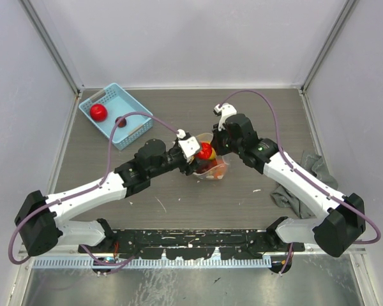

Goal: Place the food in the zip-top bag and seal the zipper
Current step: Place the fake fruit in the zipper food storage bag, then pick up the fake fruit from the bin.

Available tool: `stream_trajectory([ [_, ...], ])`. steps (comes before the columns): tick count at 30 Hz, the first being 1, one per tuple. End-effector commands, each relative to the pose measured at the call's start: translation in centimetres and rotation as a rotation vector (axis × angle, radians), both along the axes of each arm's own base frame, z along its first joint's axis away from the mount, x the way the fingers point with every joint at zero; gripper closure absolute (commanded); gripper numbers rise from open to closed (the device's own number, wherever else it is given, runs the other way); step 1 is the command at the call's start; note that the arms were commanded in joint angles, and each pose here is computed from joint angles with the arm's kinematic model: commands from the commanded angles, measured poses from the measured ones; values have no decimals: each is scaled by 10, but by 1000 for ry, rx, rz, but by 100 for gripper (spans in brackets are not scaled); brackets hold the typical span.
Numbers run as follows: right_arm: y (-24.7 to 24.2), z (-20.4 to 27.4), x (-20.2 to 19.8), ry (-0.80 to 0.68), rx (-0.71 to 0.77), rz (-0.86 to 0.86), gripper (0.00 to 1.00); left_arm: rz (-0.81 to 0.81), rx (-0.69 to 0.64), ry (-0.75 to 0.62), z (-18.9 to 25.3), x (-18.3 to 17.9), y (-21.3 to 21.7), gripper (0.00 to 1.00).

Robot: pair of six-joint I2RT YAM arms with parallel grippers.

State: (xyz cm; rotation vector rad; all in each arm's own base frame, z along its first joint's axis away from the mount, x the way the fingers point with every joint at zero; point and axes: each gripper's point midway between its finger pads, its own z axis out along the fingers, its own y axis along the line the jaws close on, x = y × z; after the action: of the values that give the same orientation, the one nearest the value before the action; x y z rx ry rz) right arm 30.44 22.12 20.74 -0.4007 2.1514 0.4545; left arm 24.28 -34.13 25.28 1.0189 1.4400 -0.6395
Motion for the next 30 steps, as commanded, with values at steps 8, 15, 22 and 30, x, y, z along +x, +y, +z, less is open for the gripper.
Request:
stream_trajectory([
  [8,9,43,4,-74,83,14,100,135,98,-186,-7,39,6,34],
  [15,10,39,5,-65,80,18,100,202,108,-183,-10,46,16,18],
  [22,11,37,6,-63,80,19,100,224,37,-144,6,39,23,14],
  [30,12,33,9,-60,69,20,100,289,-78,-11,33,28,38,7],
])
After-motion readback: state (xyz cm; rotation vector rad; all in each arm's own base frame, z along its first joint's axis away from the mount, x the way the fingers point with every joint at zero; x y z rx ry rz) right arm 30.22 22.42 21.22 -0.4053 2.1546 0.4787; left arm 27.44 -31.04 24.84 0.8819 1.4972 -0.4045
